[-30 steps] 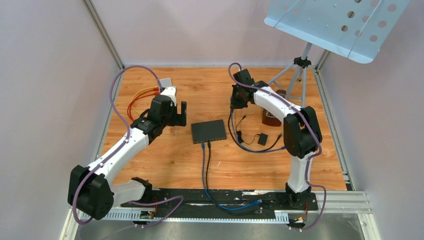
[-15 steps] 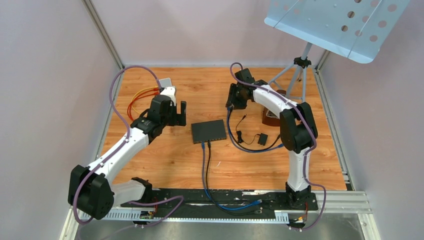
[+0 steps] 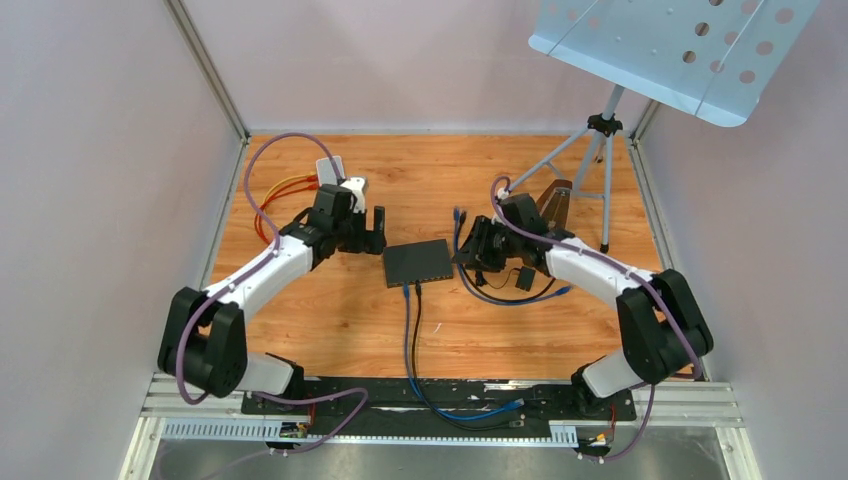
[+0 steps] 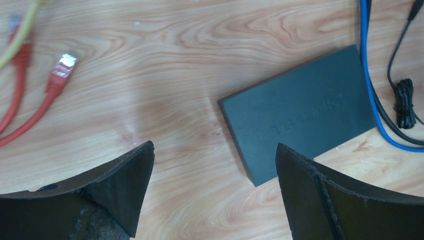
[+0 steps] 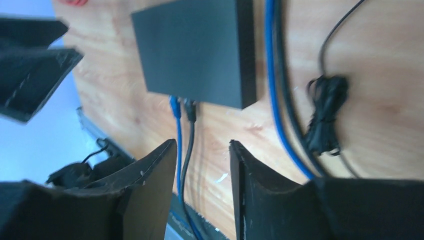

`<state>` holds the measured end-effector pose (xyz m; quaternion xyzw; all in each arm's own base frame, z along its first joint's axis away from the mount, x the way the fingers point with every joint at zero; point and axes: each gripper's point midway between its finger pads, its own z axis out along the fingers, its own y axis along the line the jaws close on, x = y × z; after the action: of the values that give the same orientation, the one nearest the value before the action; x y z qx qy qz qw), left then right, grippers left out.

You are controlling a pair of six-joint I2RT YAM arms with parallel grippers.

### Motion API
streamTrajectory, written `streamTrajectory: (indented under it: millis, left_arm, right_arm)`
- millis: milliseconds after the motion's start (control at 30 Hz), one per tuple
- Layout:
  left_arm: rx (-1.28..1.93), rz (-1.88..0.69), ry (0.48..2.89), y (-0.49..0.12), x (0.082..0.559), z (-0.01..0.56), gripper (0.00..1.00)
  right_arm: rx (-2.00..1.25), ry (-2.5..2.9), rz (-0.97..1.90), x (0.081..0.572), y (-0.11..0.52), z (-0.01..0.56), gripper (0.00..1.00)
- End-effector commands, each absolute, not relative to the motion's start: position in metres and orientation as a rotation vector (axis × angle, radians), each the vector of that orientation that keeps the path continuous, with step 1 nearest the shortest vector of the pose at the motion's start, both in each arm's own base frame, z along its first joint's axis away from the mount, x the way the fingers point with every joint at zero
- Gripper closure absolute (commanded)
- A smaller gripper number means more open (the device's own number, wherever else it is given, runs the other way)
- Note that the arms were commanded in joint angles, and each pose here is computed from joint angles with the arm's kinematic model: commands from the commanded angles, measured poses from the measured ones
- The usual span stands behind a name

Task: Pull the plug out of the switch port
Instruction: Place the connector at the center of the board, then pull the connector from the switch port.

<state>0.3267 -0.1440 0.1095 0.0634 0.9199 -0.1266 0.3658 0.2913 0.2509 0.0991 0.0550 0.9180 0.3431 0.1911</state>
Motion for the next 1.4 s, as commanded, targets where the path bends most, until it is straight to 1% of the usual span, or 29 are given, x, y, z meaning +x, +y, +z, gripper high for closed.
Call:
streamTrajectory:
  millis: [0, 167, 367, 633, 900, 1367]
  left_arm:
    - [0.294, -0.478, 2.338, -0.175, 0.345, 0.121, 0.03]
    - [0.345, -0.562, 2.401, -0.192, 0.351, 0.104, 0.08]
    - [0.378, -0.629, 2.450, -0.200, 0.343, 0.084, 0.13]
    - [0.412, -0.613, 2.518, -0.196, 0.333, 0.060, 0.14]
    - [0.380, -0.619, 2.538, -0.195, 0.327, 0.053, 0.17]
    - [0.276, -0.642, 2.597, -0.193, 0.314, 0.035, 0.25]
  right_arm:
    - [0.141, 2.421, 1.343, 0.269, 0.290, 0.129, 0.57]
    - [0.162, 2.450, 1.464, 0.250, 0.314, 0.113, 0.58]
    - [0.239, 2.499, 1.527, 0.244, 0.339, 0.089, 0.60]
    - [0.401, 2.519, 1.412, 0.249, 0.349, 0.062, 0.59]
    - [0.552, 2.502, 1.283, 0.259, 0.337, 0.033, 0.59]
    - [0.623, 2.411, 1.289, 0.268, 0.337, 0.021, 0.59]
